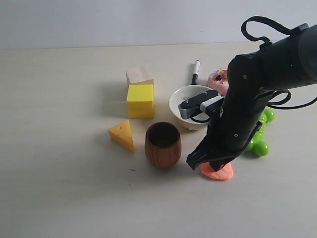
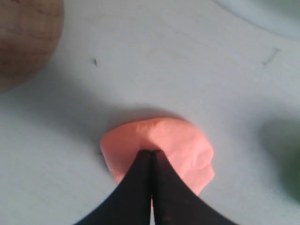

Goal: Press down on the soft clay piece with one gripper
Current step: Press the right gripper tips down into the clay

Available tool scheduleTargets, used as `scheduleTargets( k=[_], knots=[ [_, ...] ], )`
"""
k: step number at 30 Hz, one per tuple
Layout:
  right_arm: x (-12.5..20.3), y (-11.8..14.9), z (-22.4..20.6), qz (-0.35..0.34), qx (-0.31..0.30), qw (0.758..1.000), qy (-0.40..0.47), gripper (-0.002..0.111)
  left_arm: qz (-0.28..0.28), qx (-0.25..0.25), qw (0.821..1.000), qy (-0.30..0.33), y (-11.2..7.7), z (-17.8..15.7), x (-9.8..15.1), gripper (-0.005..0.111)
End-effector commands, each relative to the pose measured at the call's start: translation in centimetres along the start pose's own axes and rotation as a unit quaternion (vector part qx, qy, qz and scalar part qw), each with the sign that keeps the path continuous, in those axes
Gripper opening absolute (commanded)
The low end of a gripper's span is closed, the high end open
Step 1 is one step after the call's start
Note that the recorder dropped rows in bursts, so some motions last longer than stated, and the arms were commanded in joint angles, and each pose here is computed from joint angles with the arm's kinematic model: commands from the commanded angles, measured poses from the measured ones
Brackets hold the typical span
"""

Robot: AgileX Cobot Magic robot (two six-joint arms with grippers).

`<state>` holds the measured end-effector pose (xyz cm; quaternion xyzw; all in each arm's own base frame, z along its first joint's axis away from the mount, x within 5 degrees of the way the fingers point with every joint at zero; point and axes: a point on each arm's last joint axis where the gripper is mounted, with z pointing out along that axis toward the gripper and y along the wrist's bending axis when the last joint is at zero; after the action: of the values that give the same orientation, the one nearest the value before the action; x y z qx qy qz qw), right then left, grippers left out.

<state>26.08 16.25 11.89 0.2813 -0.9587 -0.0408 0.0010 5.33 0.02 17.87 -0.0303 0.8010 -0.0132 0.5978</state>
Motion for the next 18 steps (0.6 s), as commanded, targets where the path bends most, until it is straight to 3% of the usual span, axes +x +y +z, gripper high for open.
scheduleTargets(
  k=[1,18],
  knots=[
    [0.14,-0.14,1.67,-0.002,0.002,1.0,0.021,0.0,-0.004,0.004,1.0,-0.01,-0.06,-0.08,-0.22,0.0],
    [0.23,-0.18,2.63,0.002,0.0,0.999,0.037,0.0,-0.004,0.004,1.0,-0.01,-0.06,-0.08,-0.22,0.0]
  ],
)
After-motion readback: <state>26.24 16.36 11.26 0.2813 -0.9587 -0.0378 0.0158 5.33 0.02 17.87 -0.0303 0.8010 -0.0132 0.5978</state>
